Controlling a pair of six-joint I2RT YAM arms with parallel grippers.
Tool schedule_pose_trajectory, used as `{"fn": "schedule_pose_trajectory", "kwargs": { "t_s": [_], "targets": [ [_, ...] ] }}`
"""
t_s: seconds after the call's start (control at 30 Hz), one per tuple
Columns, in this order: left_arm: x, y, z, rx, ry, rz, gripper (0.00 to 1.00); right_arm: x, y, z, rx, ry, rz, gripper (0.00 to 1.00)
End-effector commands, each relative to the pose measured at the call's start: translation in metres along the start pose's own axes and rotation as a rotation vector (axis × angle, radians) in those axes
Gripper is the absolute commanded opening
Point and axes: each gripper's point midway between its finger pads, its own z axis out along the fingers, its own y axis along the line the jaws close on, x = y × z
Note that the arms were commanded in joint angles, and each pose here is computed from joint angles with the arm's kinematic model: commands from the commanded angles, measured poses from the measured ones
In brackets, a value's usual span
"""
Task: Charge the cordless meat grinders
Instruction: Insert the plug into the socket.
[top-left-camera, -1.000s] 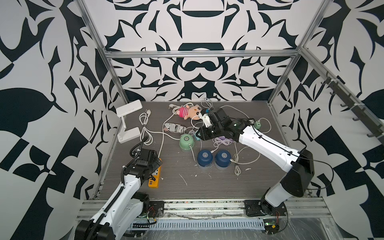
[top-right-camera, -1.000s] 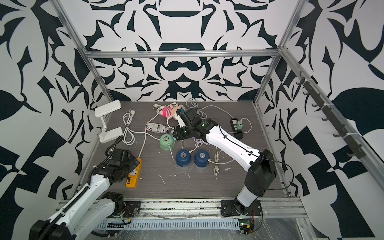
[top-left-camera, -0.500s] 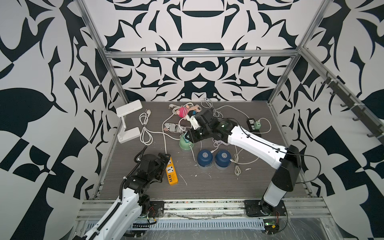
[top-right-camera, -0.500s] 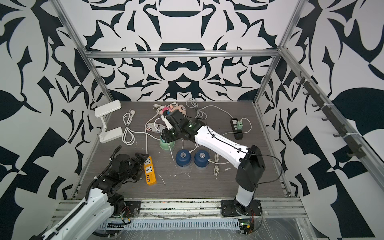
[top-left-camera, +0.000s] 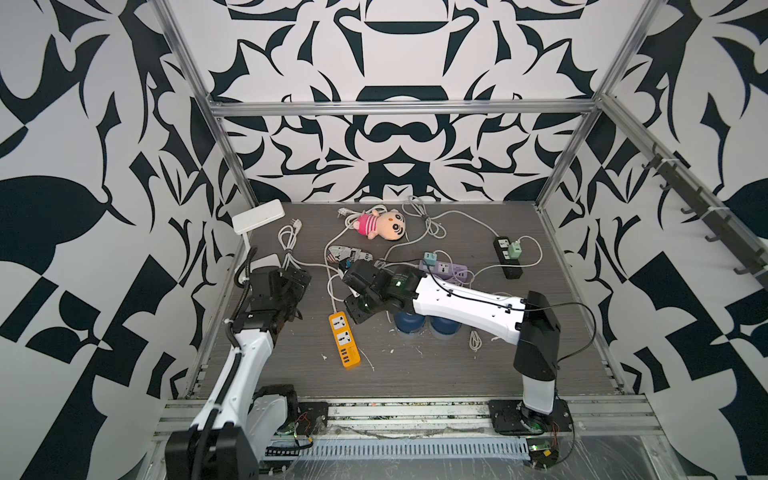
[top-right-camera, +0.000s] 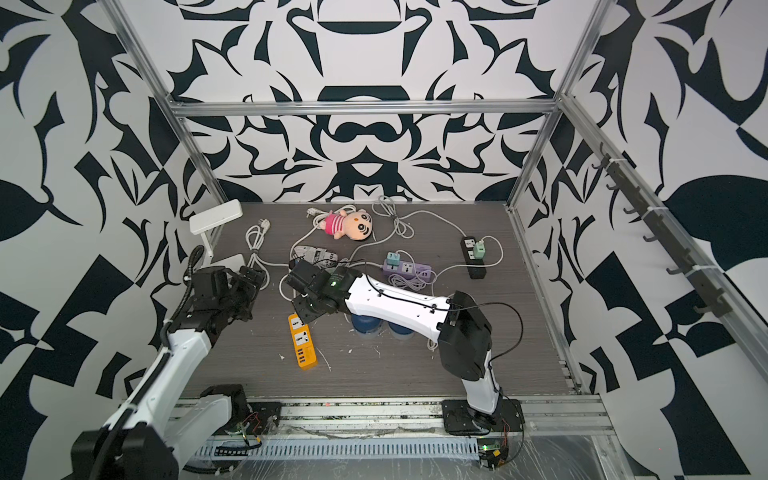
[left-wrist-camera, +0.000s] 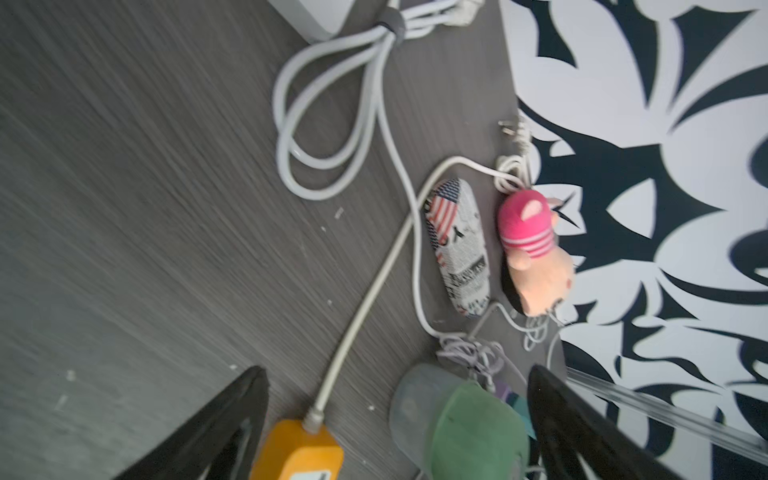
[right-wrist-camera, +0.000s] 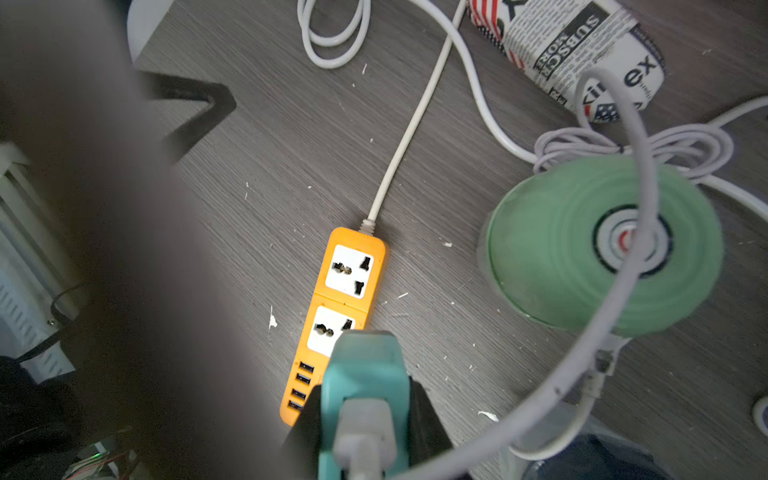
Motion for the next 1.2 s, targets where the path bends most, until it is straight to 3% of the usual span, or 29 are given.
{"fn": "schedule_pose_trajectory", "kwargs": {
  "t_s": [0.0, 0.5, 1.17],
  "targets": [
    [-0.002, 0.004, 0.007, 0.0, 0.056, 0.077, 0.99, -0.013, 0.01, -0.007, 0.032, -0.07, 0.025, 0.0],
    [-0.004, 0.022, 0.018, -0.015, 0.055, 0.071, 1.0, 0.015, 0.027, 0.038, 0.061, -0.042, 0.091, 0.0],
    [0.002, 0.029, 0.021, -0.017, 0.071, 0.053, 1.0, 0.037, 0.025, 0.055, 0.091, -0.013, 0.131, 0.0]
  ]
}}
